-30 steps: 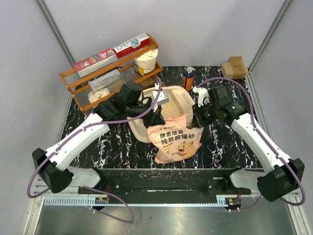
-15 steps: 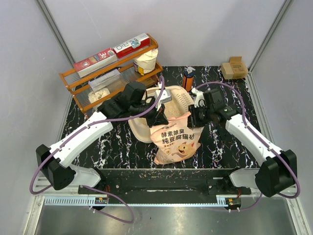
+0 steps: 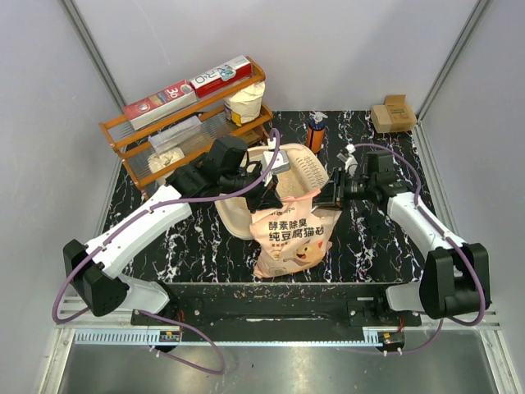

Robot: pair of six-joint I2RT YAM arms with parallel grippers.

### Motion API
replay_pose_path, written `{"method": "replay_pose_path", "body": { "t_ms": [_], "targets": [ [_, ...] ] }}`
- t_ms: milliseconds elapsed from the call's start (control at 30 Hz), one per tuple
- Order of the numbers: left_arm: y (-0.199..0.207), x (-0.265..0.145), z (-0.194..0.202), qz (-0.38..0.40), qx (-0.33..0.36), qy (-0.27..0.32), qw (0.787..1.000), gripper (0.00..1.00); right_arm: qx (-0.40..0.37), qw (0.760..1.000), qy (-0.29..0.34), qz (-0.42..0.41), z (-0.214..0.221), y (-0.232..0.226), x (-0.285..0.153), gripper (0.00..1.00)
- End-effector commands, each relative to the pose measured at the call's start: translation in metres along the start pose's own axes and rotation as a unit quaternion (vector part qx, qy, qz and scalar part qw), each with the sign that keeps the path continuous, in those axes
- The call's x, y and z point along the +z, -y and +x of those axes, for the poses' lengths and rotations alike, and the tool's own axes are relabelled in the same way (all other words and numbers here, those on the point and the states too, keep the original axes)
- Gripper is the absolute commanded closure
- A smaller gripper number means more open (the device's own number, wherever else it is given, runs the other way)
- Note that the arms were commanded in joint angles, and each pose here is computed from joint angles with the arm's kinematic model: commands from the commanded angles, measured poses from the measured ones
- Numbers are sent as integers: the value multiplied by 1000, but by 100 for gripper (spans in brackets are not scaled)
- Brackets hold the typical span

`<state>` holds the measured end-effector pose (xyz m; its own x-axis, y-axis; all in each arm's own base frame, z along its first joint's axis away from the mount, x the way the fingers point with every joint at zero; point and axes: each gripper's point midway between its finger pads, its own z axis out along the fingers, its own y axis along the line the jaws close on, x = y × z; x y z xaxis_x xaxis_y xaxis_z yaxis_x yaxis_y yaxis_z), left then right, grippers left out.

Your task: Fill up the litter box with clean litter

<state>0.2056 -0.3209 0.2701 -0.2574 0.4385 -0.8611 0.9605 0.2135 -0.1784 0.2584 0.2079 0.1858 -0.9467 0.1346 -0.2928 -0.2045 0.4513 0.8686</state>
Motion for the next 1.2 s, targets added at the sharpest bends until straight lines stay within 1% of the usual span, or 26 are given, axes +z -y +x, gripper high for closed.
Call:
{"method": "replay_pose_path", "body": {
  "t_ms": [0, 200, 300, 500, 733, 833, 1167],
  "targets": [
    [-1, -9, -36, -11, 62, 48, 997, 100, 14, 995, -2, -102, -9, -41, -29, 100],
    [-1, -13, -32, -17, 75, 44, 996, 100, 21, 992, 38, -116, -21, -44, -62, 100],
    [-2, -15, -33, -22, 82, 45, 995, 100, 20, 991, 44, -125, -19, -45, -71, 100],
    [-1, -24, -37, -33, 96, 50, 994, 100, 35, 990, 50, -126, -17, -33, -77, 100],
    [-2, -30, -39, -41, 110, 50, 992, 100, 40, 987, 68, -137, -38, -22, -95, 100],
    [-2, -30, -38, -41, 110, 50, 992, 100, 42, 986, 66, -146, -44, -21, -100, 100],
    [-4, -33, -40, -48, 118, 51, 990, 100, 54, 983, 71, -158, -50, -6, -109, 100]
  ]
}}
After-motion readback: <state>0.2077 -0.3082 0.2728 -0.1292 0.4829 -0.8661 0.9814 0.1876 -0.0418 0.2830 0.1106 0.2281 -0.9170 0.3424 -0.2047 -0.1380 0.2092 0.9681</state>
